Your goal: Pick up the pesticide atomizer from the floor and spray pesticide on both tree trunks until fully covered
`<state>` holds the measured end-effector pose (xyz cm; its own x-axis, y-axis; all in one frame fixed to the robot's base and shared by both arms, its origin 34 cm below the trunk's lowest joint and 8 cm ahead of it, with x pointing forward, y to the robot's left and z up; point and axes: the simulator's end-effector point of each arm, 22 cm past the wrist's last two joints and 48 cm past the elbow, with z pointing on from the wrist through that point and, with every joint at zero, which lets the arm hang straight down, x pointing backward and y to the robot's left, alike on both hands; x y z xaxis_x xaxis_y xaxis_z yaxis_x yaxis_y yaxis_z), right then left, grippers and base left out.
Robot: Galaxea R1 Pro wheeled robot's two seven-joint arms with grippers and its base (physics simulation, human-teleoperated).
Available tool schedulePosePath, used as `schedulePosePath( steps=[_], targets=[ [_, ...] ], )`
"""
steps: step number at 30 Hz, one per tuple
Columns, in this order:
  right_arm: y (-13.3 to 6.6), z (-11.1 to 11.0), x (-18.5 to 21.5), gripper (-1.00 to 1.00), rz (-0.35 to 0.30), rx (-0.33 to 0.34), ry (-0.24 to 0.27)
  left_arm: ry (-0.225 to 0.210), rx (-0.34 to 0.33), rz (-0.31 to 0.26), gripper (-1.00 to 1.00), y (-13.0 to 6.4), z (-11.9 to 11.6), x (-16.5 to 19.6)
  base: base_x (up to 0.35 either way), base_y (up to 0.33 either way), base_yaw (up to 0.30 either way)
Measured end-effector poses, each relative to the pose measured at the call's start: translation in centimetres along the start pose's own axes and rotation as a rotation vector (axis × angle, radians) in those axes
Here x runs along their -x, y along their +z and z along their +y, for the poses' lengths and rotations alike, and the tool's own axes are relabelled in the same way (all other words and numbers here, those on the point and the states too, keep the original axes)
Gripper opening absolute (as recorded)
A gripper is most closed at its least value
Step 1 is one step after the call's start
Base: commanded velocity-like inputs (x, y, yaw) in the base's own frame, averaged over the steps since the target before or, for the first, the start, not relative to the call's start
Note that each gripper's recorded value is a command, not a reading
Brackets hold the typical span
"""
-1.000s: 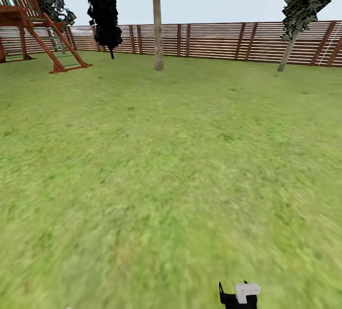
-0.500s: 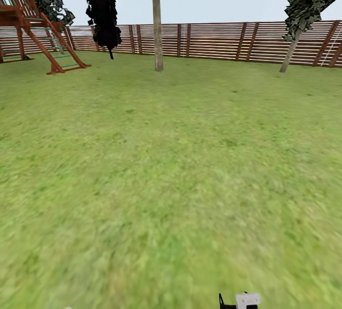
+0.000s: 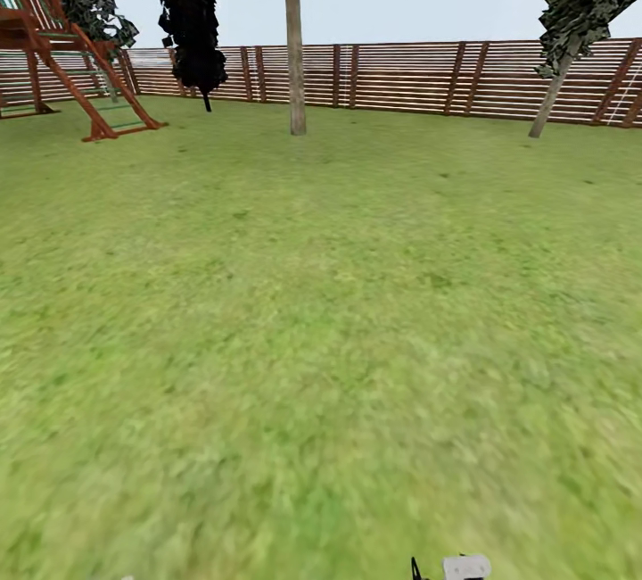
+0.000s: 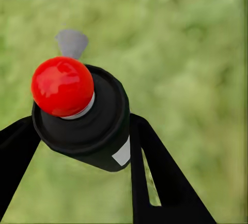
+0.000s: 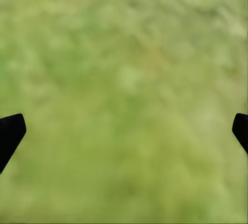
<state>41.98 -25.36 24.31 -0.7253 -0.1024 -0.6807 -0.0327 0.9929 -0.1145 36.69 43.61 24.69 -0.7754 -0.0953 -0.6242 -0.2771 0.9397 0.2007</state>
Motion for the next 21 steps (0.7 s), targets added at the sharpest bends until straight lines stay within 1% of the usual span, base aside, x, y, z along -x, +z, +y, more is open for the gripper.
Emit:
schedulePosePath(
  steps=[21],
  targets=[
    [0.00,0.00,0.03,1.00,-0.001,0.000,0.000,0.000,0.000,-0.003,-1.00,0.01,0.00,0.07,0.338,0.000,0.000]
  ],
)
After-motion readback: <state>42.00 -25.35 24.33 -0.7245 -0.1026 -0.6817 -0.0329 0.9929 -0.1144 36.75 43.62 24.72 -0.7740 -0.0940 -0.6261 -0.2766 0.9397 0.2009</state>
